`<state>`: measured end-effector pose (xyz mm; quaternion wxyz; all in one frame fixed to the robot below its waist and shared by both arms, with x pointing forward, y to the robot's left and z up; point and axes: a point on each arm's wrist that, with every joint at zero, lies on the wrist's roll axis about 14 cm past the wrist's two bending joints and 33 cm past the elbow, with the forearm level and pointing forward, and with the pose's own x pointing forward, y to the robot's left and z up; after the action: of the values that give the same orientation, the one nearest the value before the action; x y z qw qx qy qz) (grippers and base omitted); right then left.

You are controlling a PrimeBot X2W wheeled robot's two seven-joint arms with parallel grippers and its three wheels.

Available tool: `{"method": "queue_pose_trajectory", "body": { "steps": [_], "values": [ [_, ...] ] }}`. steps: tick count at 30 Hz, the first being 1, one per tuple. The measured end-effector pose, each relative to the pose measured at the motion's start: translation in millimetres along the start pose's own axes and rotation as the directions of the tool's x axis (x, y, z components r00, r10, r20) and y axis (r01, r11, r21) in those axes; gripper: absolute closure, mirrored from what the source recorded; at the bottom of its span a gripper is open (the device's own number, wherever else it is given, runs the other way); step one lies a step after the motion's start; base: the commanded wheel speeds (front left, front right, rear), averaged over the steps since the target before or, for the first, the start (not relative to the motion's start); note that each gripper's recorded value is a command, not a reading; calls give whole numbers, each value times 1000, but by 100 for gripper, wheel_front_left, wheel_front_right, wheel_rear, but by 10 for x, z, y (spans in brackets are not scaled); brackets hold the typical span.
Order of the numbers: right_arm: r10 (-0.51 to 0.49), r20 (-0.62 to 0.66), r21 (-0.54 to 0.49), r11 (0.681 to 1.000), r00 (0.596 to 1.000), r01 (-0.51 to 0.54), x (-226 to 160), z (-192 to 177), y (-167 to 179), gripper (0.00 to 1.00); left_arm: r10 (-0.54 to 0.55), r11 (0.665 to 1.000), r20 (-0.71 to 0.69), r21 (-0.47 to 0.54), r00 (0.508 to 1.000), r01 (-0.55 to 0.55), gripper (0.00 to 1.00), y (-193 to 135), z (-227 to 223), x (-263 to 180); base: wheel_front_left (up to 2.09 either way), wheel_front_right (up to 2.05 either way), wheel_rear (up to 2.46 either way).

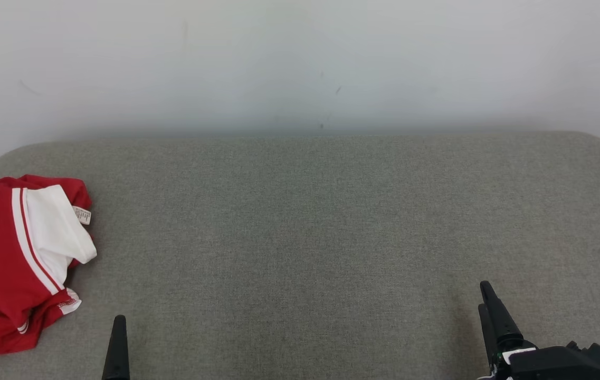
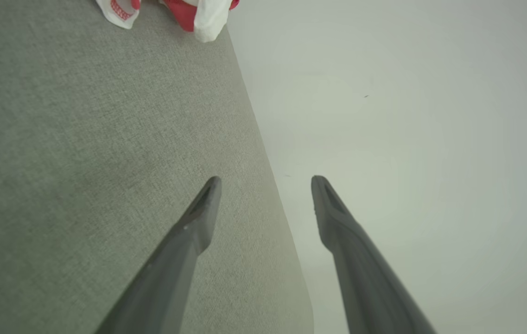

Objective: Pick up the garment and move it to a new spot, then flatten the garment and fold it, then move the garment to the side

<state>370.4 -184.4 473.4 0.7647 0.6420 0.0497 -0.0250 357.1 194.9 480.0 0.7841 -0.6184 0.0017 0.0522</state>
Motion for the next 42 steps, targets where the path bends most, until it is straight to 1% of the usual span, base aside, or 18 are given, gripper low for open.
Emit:
{"method": "queue_pose_trajectory", "body": {
  "steps": [3,6,11,15,20,24,28,32,35,42],
  "values": [
    [-2,4,-63,998,1000,2,2,3,-1,0,-4,997,6,77,1000,3,0,-2,27,4,0,0,0],
    [0,19,-93,996,1000,2,3,34,6,0,-10,988,7,155,1000,9,0,-11,34,7,0,0,0],
    [1,37,-168,986,999,5,3,67,10,0,-23,966,10,258,1000,20,0,-33,48,11,0,0,0],
    [4,37,-252,968,999,5,4,57,17,0,-27,942,10,336,1000,22,0,-42,50,14,0,0,0],
    [21,17,-378,926,1000,-13,9,-17,63,0,-31,896,5,443,1000,25,0,-67,33,22,0,0,0],
    [29,4,-486,874,1000,-23,0,-64,78,0,-30,859,4,511,1000,24,0,-80,15,26,0,0,0],
    [38,-1,-573,819,999,-32,0,-75,98,0,-34,827,3,562,999,26,0,-97,0,29,0,0,0],
    [50,-6,-654,755,999,-42,2,-85,127,0,-38,792,4,610,999,28,0,-107,-10,31,0,0,0],
    [60,-8,-707,705,998,-48,1,-89,147,0,-43,762,4,647,999,30,0,-117,-15,34,0,0,0],
    [77,-13,-797,601,997,-57,-1,-91,178,0,-52,701,2,712,999,35,0,-132,-27,38,0,0,0]
  ]
}}
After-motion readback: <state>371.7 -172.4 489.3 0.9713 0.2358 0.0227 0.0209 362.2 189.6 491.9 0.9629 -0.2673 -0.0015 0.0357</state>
